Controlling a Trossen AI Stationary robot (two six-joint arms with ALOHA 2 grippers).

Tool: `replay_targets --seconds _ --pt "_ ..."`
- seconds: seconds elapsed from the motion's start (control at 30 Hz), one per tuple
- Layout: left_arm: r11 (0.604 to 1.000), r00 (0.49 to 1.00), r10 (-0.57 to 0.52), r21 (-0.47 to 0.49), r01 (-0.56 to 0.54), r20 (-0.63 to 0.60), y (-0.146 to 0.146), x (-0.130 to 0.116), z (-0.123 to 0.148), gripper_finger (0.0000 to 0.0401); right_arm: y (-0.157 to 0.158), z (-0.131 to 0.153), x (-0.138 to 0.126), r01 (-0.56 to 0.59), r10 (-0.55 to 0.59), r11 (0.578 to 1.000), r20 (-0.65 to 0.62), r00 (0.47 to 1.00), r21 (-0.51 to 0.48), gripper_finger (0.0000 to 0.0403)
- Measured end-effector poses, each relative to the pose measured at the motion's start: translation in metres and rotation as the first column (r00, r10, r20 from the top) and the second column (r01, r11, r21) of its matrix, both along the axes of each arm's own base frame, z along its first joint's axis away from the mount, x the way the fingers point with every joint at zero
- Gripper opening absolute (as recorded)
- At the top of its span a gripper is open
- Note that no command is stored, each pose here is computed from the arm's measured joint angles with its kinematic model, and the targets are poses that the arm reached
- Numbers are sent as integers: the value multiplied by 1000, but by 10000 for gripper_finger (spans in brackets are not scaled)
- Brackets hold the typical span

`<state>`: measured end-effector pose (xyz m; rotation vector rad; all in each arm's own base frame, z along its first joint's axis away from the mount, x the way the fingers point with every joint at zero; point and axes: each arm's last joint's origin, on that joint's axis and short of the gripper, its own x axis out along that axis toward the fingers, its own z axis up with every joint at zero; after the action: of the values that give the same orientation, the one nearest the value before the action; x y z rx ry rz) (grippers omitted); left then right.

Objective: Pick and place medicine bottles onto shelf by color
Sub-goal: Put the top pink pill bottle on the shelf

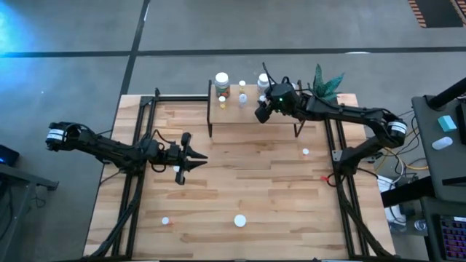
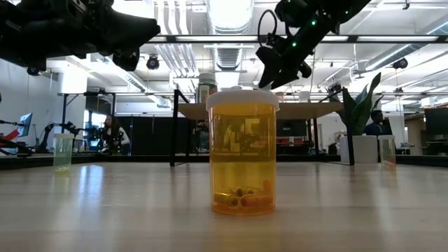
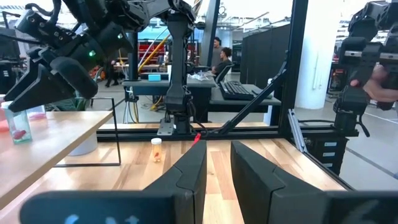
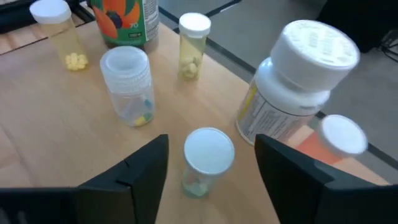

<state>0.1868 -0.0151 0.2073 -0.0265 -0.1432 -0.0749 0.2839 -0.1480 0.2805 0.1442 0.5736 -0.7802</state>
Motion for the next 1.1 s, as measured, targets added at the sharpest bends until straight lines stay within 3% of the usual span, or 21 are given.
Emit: replay_targets --seconds 0.13,0.27,0.47,0.6,0.93,1.1 --pt "1000 1000 0 0 0 0 0 0 0 54 7 17 -14 7 -6 1000 -23 1000 4 254" --pt "1000 1000 0 0 0 0 0 0 0 54 22 47 -37 44 -47 998 -61 997 -51 274" --pt "1000 1000 0 0 0 0 0 0 0 54 58 69 -74 6 -6 999 1 1000 -43 274" --pt "1000 1000 0 0 0 2 0 0 1 54 83 50 -86 -71 71 997 -4 997 -3 239" --pt "1000 1000 0 0 0 -1 0 0 0 54 141 -12 -100 -194 198 972 -15 980 132 97" --pt "1000 1000 0 -1 0 -1 0 0 0 54 163 -27 -102 -260 271 951 -41 962 168 67"
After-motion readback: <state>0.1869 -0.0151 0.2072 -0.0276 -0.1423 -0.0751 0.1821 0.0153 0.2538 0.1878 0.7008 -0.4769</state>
